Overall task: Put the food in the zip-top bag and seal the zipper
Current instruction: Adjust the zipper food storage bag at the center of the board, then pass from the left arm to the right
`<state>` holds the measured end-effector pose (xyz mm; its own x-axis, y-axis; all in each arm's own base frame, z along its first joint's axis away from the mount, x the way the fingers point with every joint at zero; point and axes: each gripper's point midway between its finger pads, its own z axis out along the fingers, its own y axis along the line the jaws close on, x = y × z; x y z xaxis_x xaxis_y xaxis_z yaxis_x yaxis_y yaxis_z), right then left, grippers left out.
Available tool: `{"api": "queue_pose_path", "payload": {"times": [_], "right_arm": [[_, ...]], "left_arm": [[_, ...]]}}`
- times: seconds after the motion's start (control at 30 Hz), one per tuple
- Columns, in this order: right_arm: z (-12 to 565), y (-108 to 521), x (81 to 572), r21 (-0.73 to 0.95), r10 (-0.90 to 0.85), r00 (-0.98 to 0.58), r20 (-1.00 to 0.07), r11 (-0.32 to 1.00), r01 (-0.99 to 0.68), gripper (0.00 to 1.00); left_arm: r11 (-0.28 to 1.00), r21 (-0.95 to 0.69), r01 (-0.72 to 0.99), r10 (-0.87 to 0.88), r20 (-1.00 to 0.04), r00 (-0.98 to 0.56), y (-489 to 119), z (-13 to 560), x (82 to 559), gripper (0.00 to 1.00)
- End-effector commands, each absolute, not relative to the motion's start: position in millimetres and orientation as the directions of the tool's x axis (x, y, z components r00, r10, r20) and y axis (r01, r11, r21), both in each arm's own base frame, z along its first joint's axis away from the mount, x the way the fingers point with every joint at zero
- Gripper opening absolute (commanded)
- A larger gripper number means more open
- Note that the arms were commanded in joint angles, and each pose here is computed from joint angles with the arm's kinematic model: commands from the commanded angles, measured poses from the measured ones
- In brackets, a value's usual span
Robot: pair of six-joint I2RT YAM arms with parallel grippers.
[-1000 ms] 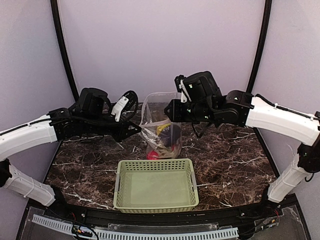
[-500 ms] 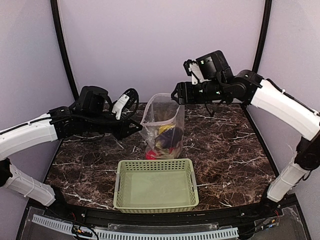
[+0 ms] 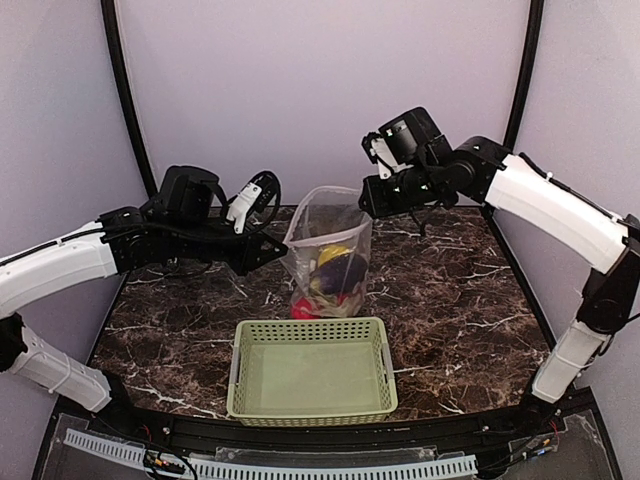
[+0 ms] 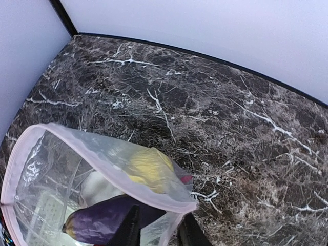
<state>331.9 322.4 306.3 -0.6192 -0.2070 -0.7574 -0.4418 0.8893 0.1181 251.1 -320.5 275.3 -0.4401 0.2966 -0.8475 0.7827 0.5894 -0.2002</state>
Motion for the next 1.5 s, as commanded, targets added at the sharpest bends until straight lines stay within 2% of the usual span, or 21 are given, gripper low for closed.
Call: {"api": "queue_pose_path", "payload": {"times": [0.0,0.07,0.13,0.33,0.63,0.67,0.83,0.9,0.97,1.1,1.23,1.37,1.47], "right_arm": [[328,306,344,0.085,-0.167,-0.592,-0.789,0.924,-0.373,0.14],[344,299,343,0.087,-0.144,-0.576,-0.804,0.931,-0.354,0.05],[361,290,338,0.095,-0.120,-0.561,-0.819,0.936,-0.340,0.01],[377,265,318,0.141,-0.060,-0.563,-0.824,0.941,-0.306,0.00],[329,238,299,0.182,0.015,-0.649,-0.761,0.964,-0.191,0.00],[328,236,297,0.184,0.016,-0.649,-0.761,0.964,-0.191,0.02],[346,241,290,0.168,-0.048,-0.594,-0.803,0.938,-0.304,0.41],[359,244,285,0.157,-0.082,-0.550,-0.831,0.914,-0.373,0.53],[371,248,278,0.140,-0.121,-0.501,-0.857,0.881,-0.452,0.59],[387,262,257,0.101,-0.212,-0.410,-0.887,0.778,-0.620,0.61],[388,289,233,0.117,-0.283,-0.359,-0.889,0.618,-0.777,0.59],[378,316,223,0.129,-0.337,-0.344,-0.877,0.522,-0.843,0.53],[371,334,220,0.114,-0.377,-0.322,-0.869,0.481,-0.869,0.52]], "left_arm": [[0.593,-0.156,0.790,0.319,-0.855,-0.408,-319,291,253,0.01],[0.598,-0.129,0.791,0.329,-0.860,-0.389,-318,302,256,0.01],[0.599,-0.102,0.794,0.336,-0.868,-0.365,-318,317,259,0.01],[0.567,-0.049,0.822,0.364,-0.880,-0.304,-327,346,265,0.01],[0.515,-0.042,0.856,0.439,-0.845,-0.306,-345,324,270,0.01],[0.504,-0.051,0.862,0.447,-0.838,-0.311,-348,319,270,0.01],[0.486,-0.055,0.872,0.460,-0.832,-0.309,-351,314,268,0.01],[0.483,-0.053,0.874,0.453,-0.839,-0.302,-350,318,267,0.01],[0.477,-0.053,0.877,0.445,-0.846,-0.293,-349,324,265,0.01],[0.448,-0.068,0.891,0.440,-0.851,-0.286,-350,330,257,0.01],[0.436,-0.077,0.897,0.447,-0.847,-0.290,-350,329,254,0.01],[0.438,-0.087,0.895,0.449,-0.841,-0.302,-350,325,254,0.01],[0.440,-0.091,0.893,0.444,-0.843,-0.305,-350,326,253,0.01]]}}
